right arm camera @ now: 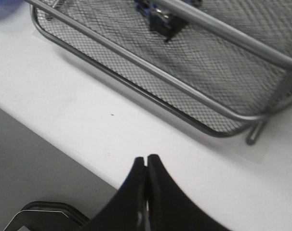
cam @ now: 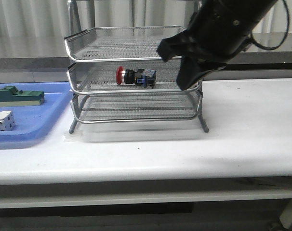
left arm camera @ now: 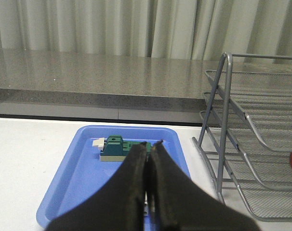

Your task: Place button on rack with both arms

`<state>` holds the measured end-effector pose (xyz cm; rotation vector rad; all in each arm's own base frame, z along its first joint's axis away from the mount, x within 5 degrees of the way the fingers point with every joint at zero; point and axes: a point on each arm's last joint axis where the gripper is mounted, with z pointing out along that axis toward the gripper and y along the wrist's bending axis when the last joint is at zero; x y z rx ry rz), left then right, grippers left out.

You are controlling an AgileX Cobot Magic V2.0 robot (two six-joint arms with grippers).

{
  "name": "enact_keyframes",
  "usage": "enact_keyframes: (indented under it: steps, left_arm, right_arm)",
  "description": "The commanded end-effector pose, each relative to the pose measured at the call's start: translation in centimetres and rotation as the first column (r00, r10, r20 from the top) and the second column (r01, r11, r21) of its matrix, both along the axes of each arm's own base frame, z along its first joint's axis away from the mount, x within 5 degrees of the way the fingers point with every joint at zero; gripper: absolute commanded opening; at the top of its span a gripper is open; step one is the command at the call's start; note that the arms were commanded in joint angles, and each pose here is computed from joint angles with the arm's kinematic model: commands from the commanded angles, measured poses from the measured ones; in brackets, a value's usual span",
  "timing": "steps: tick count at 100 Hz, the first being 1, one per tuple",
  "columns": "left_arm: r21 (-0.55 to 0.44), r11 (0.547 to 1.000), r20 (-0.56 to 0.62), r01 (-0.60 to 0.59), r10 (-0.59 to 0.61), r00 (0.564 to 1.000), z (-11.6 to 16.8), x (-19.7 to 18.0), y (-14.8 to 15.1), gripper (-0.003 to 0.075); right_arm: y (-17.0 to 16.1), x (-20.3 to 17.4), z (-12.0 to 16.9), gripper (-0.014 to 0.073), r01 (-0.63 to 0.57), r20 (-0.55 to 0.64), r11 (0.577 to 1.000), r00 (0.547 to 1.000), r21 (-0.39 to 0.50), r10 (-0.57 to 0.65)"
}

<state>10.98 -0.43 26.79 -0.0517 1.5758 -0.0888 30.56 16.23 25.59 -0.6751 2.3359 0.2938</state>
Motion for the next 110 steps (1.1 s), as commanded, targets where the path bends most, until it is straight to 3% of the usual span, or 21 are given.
enact_keyframes:
  steps: [1,25,47,69,110]
  left_arm:
    - [-0.016,0.999,0.087,-0.039,0.04,0.995,1.5,0.1,0.4,-0.002]
    - [-0.016,0.999,0.087,-0.039,0.04,0.995,1.5,0.1,0.4,-0.002]
    - [-0.016,0.999,0.087,-0.039,0.04,0.995,1.5,0.1,0.4,-0.002]
    - [-0.016,0.999,0.087,-0.039,0.04,0.995,1.5,0.1,0.4,-0.002]
    - [-0.016,0.999,0.087,-0.039,0.04,0.995,1.5,0.1,0.4,-0.002]
  right_arm:
    - [-2.2,-0.6,3.1,-0.0057,0.054,0.123,0.997,0.991,0.053,-0.06]
    - [-8.4,-3.7,4.5,-0.0057,0.222,0.2,0.969,0.95,0.105,-0.239]
    - [-12.3,-7.7,6.5,-0.0057,0.331,0.32,0.924,0.869,0.191,-0.378]
    - [-13.5,-12.9,8.5,-0.0057,0.318,0.438,0.912,0.803,0.259,-0.404]
    - [-14.5,-21.6,9.3,-0.0057,0.239,0.598,0.906,0.687,0.349,-0.412]
